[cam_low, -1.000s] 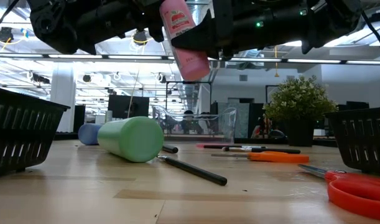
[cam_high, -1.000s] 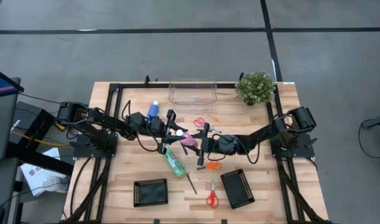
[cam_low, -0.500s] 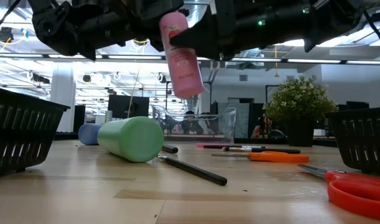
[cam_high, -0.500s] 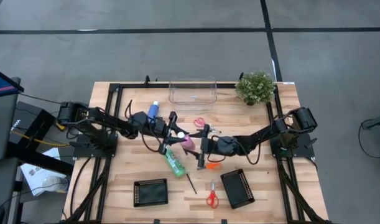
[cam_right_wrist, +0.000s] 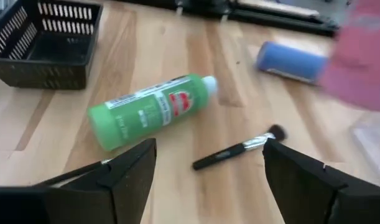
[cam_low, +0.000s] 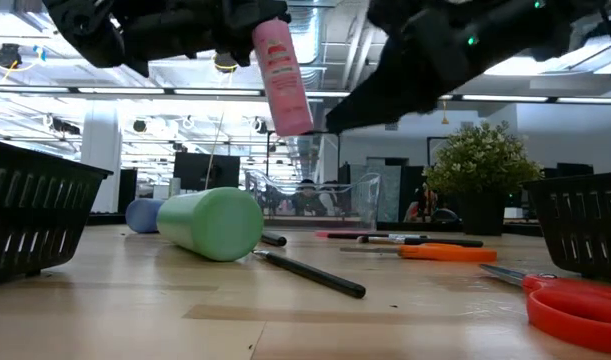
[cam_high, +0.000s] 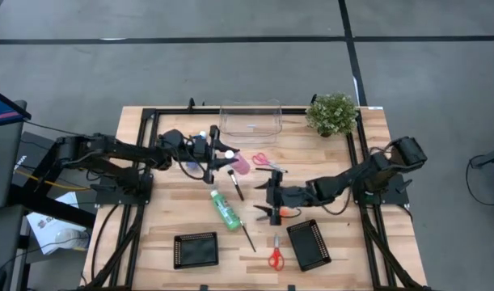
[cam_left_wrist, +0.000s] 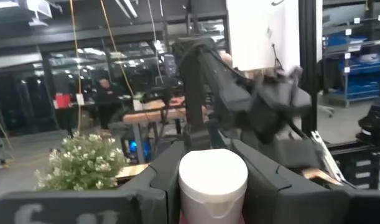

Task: Pick & Place Paint Supplies
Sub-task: Put the pink paint bottle into the transparent bin

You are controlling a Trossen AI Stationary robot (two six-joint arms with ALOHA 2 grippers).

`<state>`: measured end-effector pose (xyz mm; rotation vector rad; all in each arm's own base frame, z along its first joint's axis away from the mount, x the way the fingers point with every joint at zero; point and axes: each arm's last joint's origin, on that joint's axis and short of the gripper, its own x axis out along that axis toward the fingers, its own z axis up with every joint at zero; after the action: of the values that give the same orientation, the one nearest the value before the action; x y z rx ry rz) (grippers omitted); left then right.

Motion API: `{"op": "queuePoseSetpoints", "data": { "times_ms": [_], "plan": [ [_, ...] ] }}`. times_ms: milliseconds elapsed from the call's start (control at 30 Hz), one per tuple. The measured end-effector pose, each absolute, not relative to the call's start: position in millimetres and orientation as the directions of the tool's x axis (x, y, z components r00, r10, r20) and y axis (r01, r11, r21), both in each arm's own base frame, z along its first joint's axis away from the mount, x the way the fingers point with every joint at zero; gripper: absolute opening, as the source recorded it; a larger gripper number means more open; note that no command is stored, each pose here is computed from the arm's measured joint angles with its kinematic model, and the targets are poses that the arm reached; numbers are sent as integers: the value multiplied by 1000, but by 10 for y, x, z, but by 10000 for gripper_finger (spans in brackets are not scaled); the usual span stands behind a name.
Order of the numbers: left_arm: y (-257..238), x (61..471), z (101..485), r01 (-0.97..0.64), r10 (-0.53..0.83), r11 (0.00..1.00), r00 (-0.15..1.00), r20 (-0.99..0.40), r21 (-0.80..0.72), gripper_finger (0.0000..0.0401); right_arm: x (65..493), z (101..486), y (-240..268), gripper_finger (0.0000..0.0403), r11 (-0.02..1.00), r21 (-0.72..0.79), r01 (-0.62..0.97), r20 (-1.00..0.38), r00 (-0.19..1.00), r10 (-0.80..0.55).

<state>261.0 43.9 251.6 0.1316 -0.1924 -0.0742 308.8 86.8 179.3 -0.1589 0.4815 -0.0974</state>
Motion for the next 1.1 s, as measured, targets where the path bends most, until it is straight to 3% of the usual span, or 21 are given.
{"op": "queuePoseSetpoints", "data": {
  "times_ms": [133,433,733,1100],
  "plan": [
    [520,2610,2580,33,-63,985,982,179,167,104,2797,1844,765,278,984,-158,75,-399,907,-134],
    [881,2799,2649,-75,42,971,988,147,226,104,2042,1745,496,279,986,-48,160,-82,983,-163],
    [1583,3012,2496,-276,266,933,961,77,229,104,1870,1717,510,279,985,-40,168,-43,985,-170],
    [2214,2953,2168,-505,520,848,852,-64,161,104,1855,1708,554,279,985,-57,163,-51,985,-166]
  ]
}}
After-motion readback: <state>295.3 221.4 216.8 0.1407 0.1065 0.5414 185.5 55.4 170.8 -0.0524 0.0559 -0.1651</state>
